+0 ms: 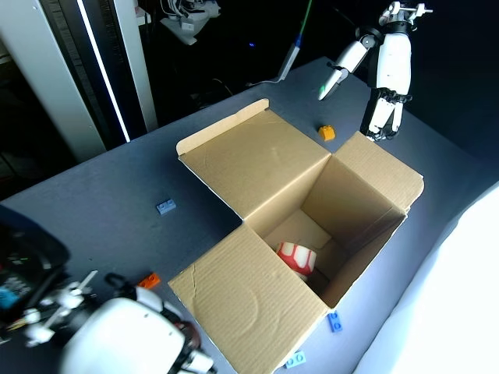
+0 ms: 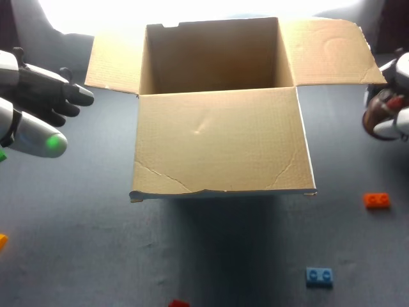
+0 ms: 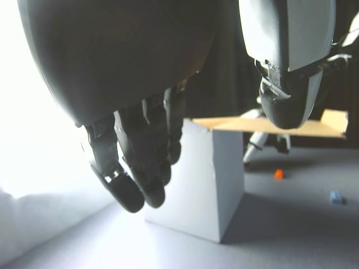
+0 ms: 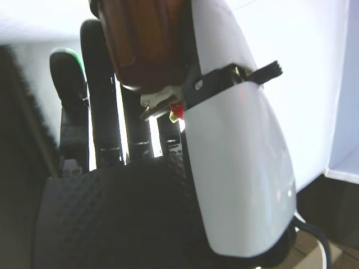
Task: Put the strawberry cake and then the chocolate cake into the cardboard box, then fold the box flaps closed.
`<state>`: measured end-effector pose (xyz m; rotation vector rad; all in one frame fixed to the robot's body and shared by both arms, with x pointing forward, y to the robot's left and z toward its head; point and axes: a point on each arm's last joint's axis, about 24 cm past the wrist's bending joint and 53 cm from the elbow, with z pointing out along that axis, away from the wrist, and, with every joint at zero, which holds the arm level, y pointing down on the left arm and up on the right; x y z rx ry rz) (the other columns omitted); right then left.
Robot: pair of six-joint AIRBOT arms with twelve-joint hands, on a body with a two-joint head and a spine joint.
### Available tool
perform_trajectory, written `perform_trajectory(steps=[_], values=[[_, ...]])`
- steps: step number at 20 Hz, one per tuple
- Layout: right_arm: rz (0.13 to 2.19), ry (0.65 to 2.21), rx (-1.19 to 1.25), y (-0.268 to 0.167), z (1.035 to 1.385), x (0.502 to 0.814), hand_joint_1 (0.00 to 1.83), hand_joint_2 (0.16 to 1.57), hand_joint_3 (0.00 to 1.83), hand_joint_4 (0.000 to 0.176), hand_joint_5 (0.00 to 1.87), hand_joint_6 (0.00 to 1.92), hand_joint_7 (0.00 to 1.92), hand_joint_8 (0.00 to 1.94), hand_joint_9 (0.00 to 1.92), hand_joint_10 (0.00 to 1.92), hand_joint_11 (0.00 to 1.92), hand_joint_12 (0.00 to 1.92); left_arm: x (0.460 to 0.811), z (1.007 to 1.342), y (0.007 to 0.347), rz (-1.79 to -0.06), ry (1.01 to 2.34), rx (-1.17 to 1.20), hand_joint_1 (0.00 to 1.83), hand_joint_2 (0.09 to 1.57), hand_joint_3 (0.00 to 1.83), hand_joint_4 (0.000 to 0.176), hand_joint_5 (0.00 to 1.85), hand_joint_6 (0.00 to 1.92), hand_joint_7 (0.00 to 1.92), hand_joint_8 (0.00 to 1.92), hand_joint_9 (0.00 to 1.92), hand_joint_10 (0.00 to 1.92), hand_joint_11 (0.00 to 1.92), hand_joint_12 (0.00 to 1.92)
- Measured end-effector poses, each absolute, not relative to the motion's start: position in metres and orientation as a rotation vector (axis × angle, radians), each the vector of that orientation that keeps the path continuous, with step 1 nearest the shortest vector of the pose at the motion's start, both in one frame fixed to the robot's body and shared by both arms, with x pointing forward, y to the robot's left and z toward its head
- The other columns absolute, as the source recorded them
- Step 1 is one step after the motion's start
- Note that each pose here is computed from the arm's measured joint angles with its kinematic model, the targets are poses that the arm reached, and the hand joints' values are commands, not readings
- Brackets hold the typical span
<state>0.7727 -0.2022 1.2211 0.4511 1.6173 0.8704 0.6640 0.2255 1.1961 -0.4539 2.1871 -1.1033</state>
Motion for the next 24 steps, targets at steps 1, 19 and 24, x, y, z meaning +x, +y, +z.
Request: perform_trajectory(steps=[1, 19, 24], values=[[0.866, 1.598, 0.458, -0.212, 1.230, 0.770, 1.17, 1.21, 0.00, 0.000, 0.76, 1.24, 0.85, 1.29, 0.69, 1.11, 0.40, 1.63, 0.662, 1.195, 0.223, -1.116, 2.193, -0.468, 0.54, 1.08, 0.00, 0.028, 0.23, 0.01, 0.34, 0.01, 0.46, 0.01, 0.01, 1.26], [0.950, 1.374, 0.430, -0.246, 1.347, 0.742, 1.17, 1.22, 0.00, 0.003, 0.78, 1.22, 0.80, 1.36, 0.61, 1.25, 0.36, 1.70, 0.672, 1.187, 0.242, -1.093, 2.138, -0.675, 0.56, 1.09, 0.00, 0.030, 0.21, 0.00, 0.33, 0.00, 0.45, 0.00, 0.00, 1.23], [0.992, 1.346, 0.360, -0.215, 1.366, 0.738, 1.16, 1.23, 0.00, 0.019, 0.75, 1.30, 0.79, 1.35, 0.59, 1.21, 0.34, 1.65, 0.676, 1.191, 0.243, -1.086, 2.114, -0.671, 0.53, 1.09, 0.00, 0.030, 0.20, 0.00, 0.33, 0.00, 0.46, 0.01, 0.00, 1.25]])
